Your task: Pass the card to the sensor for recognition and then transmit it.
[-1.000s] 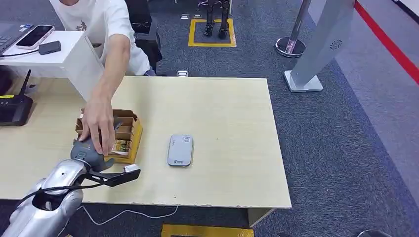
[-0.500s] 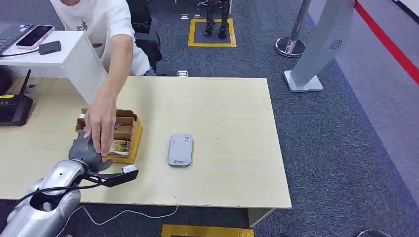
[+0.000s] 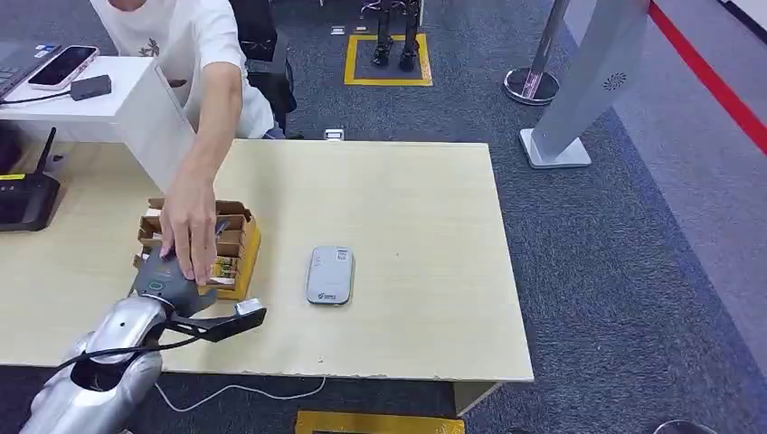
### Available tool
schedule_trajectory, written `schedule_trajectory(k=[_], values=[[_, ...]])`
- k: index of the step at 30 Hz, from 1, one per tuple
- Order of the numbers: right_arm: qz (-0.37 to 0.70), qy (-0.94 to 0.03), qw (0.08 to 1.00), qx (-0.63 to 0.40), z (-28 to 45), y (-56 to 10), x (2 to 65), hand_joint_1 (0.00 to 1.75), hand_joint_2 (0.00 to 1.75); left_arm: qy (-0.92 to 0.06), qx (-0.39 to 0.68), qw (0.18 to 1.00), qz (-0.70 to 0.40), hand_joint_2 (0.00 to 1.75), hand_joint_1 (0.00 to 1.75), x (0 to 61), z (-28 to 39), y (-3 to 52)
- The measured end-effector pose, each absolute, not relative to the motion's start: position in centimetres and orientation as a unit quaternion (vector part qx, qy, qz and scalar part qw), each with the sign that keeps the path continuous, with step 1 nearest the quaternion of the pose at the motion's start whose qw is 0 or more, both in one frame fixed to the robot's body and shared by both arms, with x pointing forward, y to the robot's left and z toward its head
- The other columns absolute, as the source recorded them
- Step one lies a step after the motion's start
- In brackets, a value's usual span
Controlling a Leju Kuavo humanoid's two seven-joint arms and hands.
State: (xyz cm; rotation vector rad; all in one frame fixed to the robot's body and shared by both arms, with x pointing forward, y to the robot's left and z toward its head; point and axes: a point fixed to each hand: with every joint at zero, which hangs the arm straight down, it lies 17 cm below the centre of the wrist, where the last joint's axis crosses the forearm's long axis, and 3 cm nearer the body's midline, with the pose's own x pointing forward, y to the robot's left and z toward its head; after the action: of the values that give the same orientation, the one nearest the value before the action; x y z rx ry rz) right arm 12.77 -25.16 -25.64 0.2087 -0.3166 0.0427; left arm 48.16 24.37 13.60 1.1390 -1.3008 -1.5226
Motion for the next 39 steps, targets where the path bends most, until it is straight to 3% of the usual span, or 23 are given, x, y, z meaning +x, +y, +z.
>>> schedule_trajectory(k=[29,39], values=[[0.021,-0.156,0.982,0.104,-25.7,-25.2,12.5,0.0,1.75,-0.548,0.429,0.432,-0.574,1.75,0.0,47.1,13.3,21.5],[0.03,-0.153,0.982,0.103,-25.7,-25.2,12.5,0.0,1.75,-0.462,0.438,0.4,-0.66,1.75,0.0,48.7,13.2,29.5]])
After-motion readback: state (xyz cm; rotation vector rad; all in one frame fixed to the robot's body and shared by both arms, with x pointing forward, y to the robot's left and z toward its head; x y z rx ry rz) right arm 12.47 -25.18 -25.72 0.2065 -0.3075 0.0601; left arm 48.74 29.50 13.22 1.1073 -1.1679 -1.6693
